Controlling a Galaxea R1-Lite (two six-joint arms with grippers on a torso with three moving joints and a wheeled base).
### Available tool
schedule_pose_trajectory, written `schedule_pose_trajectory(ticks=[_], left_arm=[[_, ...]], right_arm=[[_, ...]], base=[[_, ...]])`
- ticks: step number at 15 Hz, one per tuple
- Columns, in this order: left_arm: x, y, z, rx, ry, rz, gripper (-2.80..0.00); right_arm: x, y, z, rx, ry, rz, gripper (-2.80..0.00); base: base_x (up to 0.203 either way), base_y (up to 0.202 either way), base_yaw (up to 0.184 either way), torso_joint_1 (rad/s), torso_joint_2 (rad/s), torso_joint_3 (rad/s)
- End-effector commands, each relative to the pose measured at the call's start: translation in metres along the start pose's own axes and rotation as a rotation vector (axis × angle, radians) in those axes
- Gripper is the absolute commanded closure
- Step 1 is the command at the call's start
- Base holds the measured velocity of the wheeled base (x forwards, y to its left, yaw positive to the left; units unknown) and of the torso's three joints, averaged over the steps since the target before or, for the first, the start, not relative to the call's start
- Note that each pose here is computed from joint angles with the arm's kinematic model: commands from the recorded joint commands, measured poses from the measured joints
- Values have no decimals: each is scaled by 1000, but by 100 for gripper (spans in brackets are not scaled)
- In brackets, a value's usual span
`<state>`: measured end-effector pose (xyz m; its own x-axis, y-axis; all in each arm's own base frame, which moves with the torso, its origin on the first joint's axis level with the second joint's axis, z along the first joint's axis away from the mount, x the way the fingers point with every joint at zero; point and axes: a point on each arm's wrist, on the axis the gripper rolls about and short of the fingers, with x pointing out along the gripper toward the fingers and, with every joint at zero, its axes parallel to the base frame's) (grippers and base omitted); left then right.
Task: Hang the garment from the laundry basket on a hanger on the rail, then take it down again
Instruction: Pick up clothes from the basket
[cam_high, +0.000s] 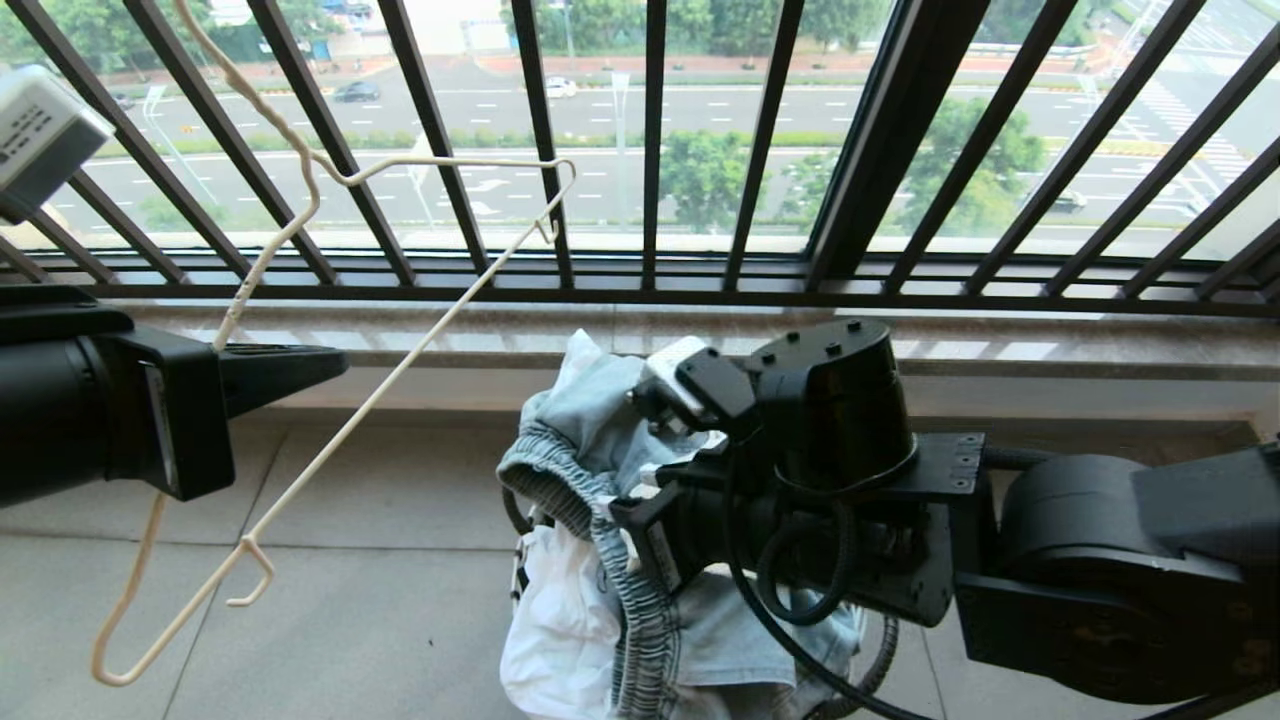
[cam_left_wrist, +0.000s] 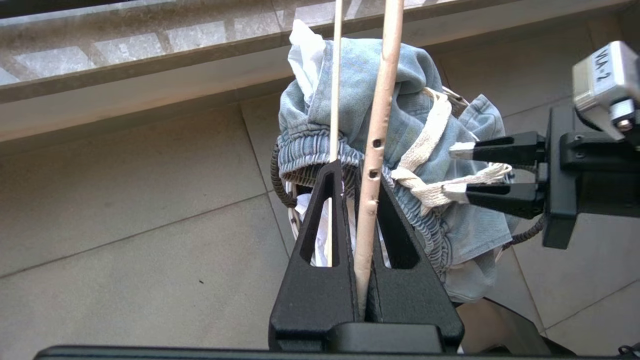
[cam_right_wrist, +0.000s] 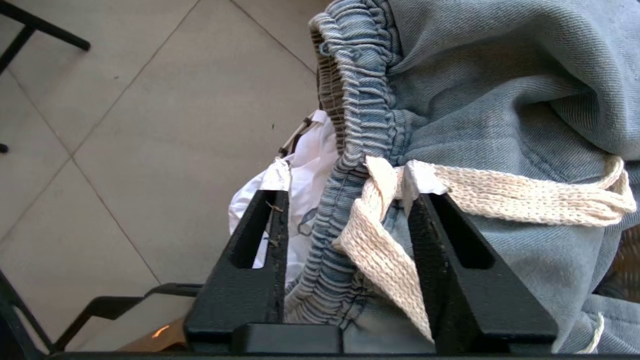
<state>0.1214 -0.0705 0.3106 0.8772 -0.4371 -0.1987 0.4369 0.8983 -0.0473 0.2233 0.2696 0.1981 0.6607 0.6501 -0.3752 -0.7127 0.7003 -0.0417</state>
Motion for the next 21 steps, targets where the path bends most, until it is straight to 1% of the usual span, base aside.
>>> schedule_pose_trajectory(ticks=[1, 3, 4, 6, 8, 11, 14, 16, 19, 21], left_arm=[[-3, 1, 2, -3, -12, 7, 0], [-11, 4, 7, -9, -45, 28, 0], [-14, 6, 8, -10, -56, 35, 0], [-16, 6, 9, -11, -64, 36, 0], [-17, 6, 9, -11, -66, 36, 0], [-17, 6, 9, -9, -67, 36, 0], [-22, 6, 10, -10, -80, 35, 0], [-24, 6, 11, -9, -88, 35, 0], [-28, 6, 11, -10, -99, 34, 0], [-29, 6, 11, -8, -102, 32, 0]], right_arm=[[25, 5, -10, -45, 37, -5, -280], [41, 6, -10, -66, 16, -29, -280], [48, 7, -8, -81, -23, -33, -280], [64, 10, -13, -146, -44, -45, -280], [78, 11, -14, -176, -65, -71, -280], [93, 14, -15, -183, -82, -73, -280], [106, 19, -19, -188, -79, -81, -280], [118, 19, -25, -225, -65, -117, -280], [133, 17, -22, -254, -104, -165, -280], [140, 12, -18, -279, -116, -210, -280]], base=[[0, 0, 0, 0, 0, 0], [0, 0, 0, 0, 0, 0], [0, 0, 0, 0, 0, 0], [0, 0, 0, 0, 0, 0], [0, 0, 0, 0, 0, 0], [0, 0, 0, 0, 0, 0], [0, 0, 0, 0, 0, 0], [0, 0, 0, 0, 0, 0], [0, 0, 0, 0, 0, 0], [0, 0, 0, 0, 0, 0]])
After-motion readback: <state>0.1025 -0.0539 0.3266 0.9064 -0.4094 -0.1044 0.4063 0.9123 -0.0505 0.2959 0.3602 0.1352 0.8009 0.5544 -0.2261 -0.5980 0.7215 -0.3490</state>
